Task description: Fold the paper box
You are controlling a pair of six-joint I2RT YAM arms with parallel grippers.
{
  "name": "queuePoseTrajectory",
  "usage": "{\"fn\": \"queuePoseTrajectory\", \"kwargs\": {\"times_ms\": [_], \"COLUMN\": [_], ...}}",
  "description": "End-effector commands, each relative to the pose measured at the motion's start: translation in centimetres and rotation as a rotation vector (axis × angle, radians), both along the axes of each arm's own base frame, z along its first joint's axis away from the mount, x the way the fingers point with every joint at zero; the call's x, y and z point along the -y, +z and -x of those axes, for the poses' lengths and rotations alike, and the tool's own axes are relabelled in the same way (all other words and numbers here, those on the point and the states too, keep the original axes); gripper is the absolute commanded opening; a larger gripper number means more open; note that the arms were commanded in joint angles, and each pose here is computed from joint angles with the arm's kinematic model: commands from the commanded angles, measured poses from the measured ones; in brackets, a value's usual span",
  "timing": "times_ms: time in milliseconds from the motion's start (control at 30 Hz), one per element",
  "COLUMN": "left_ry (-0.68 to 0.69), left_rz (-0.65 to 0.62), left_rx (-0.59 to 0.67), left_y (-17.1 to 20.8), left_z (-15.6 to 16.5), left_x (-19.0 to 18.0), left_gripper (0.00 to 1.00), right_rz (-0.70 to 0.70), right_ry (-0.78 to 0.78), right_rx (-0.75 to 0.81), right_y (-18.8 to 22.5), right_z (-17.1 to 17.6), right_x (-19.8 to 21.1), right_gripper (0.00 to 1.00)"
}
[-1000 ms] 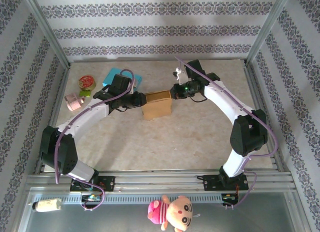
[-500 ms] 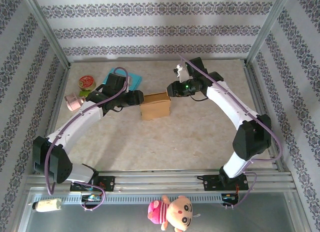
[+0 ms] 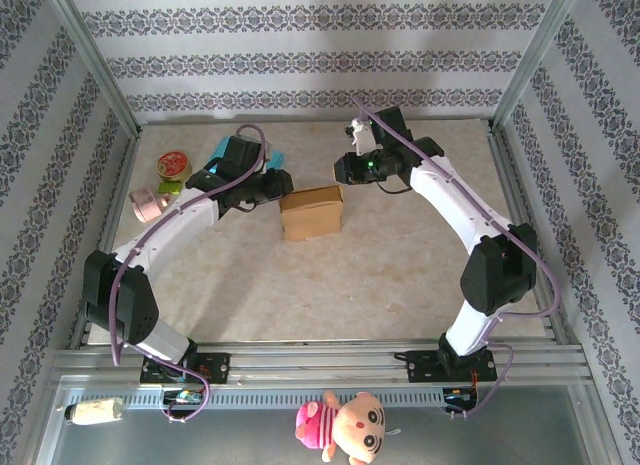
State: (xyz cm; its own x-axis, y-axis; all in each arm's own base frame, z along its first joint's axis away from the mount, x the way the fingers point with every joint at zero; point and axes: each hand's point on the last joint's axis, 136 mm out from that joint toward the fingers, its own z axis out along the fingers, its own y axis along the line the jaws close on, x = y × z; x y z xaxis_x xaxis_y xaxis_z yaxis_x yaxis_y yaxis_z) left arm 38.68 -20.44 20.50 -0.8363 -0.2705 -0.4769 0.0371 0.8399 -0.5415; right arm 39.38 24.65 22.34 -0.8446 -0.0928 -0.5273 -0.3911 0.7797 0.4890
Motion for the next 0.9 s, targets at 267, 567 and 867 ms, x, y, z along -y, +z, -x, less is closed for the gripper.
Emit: {"fn": "queuePoseTrajectory", "kwargs": {"times_ms": [267, 567, 867], "left_ry": [0.001, 0.022, 0.063], "left_rz": [-0.018, -0.001, 0.057], "left_rx": [-0.096, -0.06, 0.062], "left_y": [-4.4, -3.8, 0.7], "left_z": [2.5, 2.6, 1.4], "left_x": [-0.4, -0.7, -0.8], "left_gripper": [0.22, 0.26, 0.56], "right_rz": [0.111, -0.006, 0.078], "right_ry": [0.048, 0.047, -0.029], "right_rx": [-0.091, -0.074, -0.009], "right_y": [-5.7, -2.3, -1.3], "right_z": [2.8, 2.6, 0.7], "right_x": [0.4, -0.1, 1.9], "right_gripper": [0.13, 0.2, 0.42]}}
